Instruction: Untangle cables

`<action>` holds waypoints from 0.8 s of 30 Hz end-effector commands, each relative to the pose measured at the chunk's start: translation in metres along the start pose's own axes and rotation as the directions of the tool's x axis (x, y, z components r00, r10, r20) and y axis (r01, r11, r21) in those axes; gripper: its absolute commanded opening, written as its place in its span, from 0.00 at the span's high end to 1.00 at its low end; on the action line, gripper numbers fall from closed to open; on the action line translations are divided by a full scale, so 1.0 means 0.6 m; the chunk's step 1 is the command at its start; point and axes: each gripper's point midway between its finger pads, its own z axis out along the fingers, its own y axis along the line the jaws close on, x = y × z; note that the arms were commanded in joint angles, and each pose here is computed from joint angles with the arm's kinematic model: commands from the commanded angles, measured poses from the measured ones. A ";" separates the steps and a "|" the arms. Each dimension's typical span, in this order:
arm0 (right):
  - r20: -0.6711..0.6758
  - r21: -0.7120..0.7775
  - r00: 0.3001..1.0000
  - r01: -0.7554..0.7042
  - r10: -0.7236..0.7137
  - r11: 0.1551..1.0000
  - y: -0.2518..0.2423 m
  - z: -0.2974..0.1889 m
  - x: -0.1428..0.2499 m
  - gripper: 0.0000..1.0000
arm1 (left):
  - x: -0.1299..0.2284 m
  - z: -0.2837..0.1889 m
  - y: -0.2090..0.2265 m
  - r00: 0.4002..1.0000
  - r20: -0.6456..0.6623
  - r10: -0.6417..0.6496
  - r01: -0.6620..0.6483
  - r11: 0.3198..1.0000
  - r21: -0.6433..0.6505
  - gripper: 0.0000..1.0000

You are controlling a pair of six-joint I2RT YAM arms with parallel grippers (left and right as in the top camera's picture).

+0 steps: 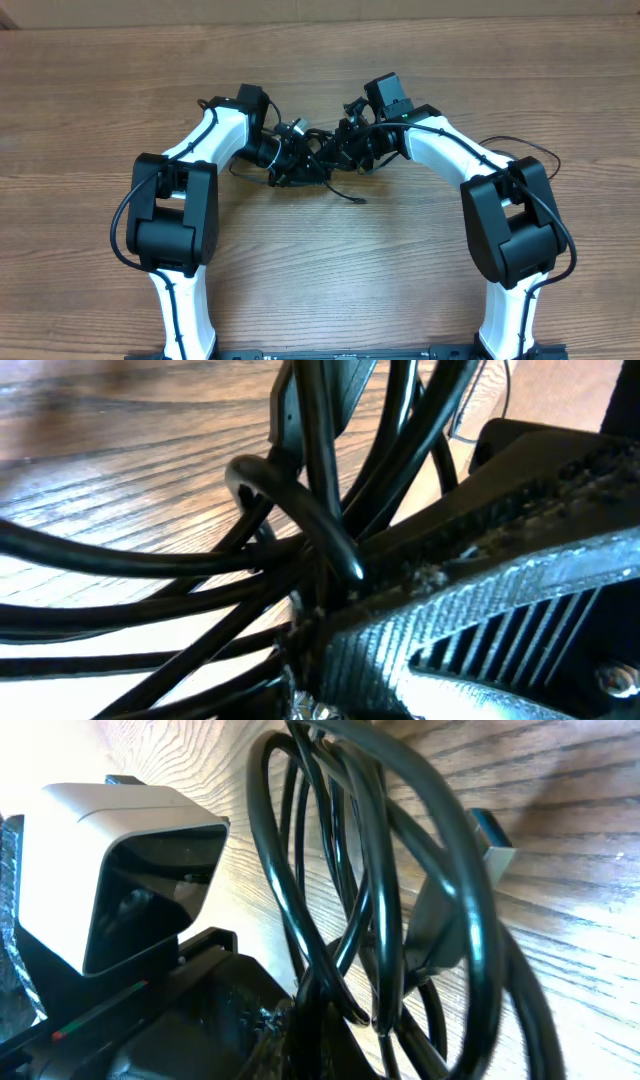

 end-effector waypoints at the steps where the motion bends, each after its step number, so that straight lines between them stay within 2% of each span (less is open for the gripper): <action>1: -0.082 -0.078 0.997 -0.007 0.000 0.997 0.028 0.004 0.028 0.96 | -0.003 0.001 0.014 1.000 0.022 -0.016 0.017 0.998 -0.064 0.90; 3: -0.081 -0.079 0.997 -0.007 0.001 0.997 0.027 0.003 0.027 0.96 | -0.005 -0.001 0.020 0.999 0.029 -0.015 0.017 0.997 -0.079 0.96; 8: -0.072 -0.082 0.997 -0.014 0.008 0.997 0.024 -0.004 0.020 0.96 | -0.012 -0.009 0.038 0.999 0.049 0.005 0.002 0.992 -0.130 0.96; 15: -0.064 -0.122 0.998 -0.003 -0.005 0.993 0.021 -0.027 0.005 0.96 | -0.014 -0.022 0.046 0.996 0.044 0.082 -0.075 0.988 -0.134 0.96; 24: -0.069 -0.184 0.983 0.154 -0.169 0.971 0.027 -0.041 0.010 0.96 | -0.014 -0.033 0.061 0.979 0.030 0.200 -0.192 0.968 -0.164 0.96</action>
